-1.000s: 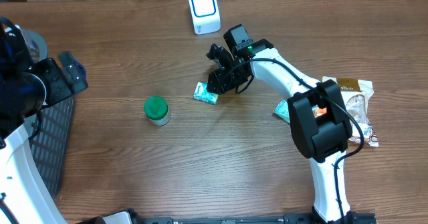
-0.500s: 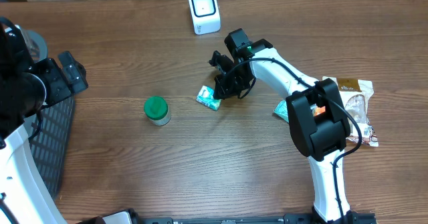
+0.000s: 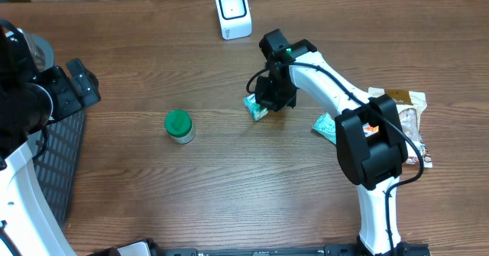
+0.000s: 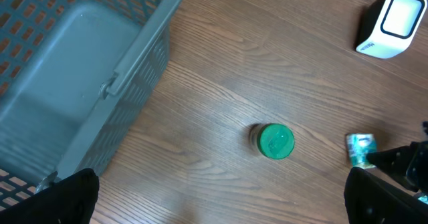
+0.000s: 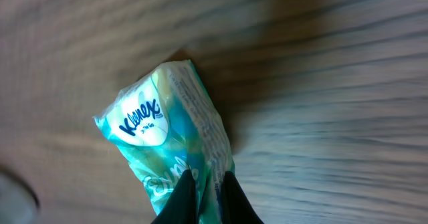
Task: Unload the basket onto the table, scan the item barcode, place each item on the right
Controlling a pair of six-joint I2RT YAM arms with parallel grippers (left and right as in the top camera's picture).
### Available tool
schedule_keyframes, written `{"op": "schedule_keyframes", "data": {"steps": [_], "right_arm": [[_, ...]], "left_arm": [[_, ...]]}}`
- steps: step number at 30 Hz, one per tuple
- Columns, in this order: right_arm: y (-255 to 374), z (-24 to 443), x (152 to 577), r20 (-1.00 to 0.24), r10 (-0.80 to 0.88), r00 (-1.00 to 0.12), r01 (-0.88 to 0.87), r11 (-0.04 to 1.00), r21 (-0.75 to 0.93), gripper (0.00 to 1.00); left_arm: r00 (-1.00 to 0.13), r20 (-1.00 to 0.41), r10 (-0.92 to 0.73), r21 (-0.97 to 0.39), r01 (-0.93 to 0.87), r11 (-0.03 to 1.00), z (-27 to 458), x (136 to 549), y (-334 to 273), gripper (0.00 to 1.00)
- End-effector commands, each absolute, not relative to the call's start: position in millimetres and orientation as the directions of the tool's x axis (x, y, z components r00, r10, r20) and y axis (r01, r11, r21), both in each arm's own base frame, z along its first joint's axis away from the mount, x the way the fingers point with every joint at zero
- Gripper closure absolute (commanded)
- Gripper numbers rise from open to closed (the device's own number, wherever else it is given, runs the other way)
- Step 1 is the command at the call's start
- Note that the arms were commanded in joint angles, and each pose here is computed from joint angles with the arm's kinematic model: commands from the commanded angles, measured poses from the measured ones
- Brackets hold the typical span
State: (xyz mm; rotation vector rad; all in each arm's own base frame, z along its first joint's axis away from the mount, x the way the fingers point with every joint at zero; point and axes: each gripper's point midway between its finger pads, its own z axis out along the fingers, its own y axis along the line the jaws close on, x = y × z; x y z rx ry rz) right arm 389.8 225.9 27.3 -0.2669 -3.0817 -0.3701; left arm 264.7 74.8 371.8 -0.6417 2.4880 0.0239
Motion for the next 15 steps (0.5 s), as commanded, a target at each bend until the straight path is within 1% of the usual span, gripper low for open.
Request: {"op": "schedule_keyframes", "data": {"steps": [1, 3, 4, 5, 8, 9, 15], "right_arm": [[226.0, 43.0, 398.2, -0.021, 0.310, -0.951, 0.301, 0.935, 0.188, 0.80], [234.1, 43.0, 390.4, -0.011, 0.234, -0.972, 0.227, 0.954, 0.194, 0.43], [237.7, 43.2, 386.4, -0.002, 0.191, -0.982, 0.187, 0.962, 0.201, 0.38], [241.0, 43.5, 382.1, 0.008, 0.148, -0.989, 0.146, 0.967, 0.210, 0.36], [242.2, 44.7, 375.6, 0.012, 0.025, -1.000, 0.027, 0.975, 0.219, 0.36], [238.2, 44.5, 375.4, 0.005, -0.036, -0.999, -0.034, 0.976, 0.214, 0.38], [217.2, 44.4, 383.4, -0.032, -0.228, -0.973, -0.229, 0.951, 0.208, 0.46]], "left_arm": [[-0.731, -0.534, -0.425, -0.113, -0.437, 0.892, 373.2, 265.3, 75.2, 0.00], [-0.731, -0.534, -0.425, -0.113, -0.437, 0.892, 373.2, 265.2, 75.3, 0.00], [-0.731, -0.534, -0.425, -0.113, -0.437, 0.892, 373.2, 265.2, 75.3, 0.00], [-0.731, -0.534, -0.425, -0.113, -0.437, 0.892, 373.2, 265.3, 75.2, 0.00], [-0.731, -0.534, -0.425, -0.113, -0.437, 0.892, 373.2, 265.3, 75.2, 0.00], [-0.731, -0.534, -0.425, -0.113, -0.437, 0.892, 373.2, 265.2, 75.3, 0.00], [-0.731, -0.534, -0.425, -0.113, -0.437, 0.892, 373.2, 265.3, 75.2, 0.00]]}}
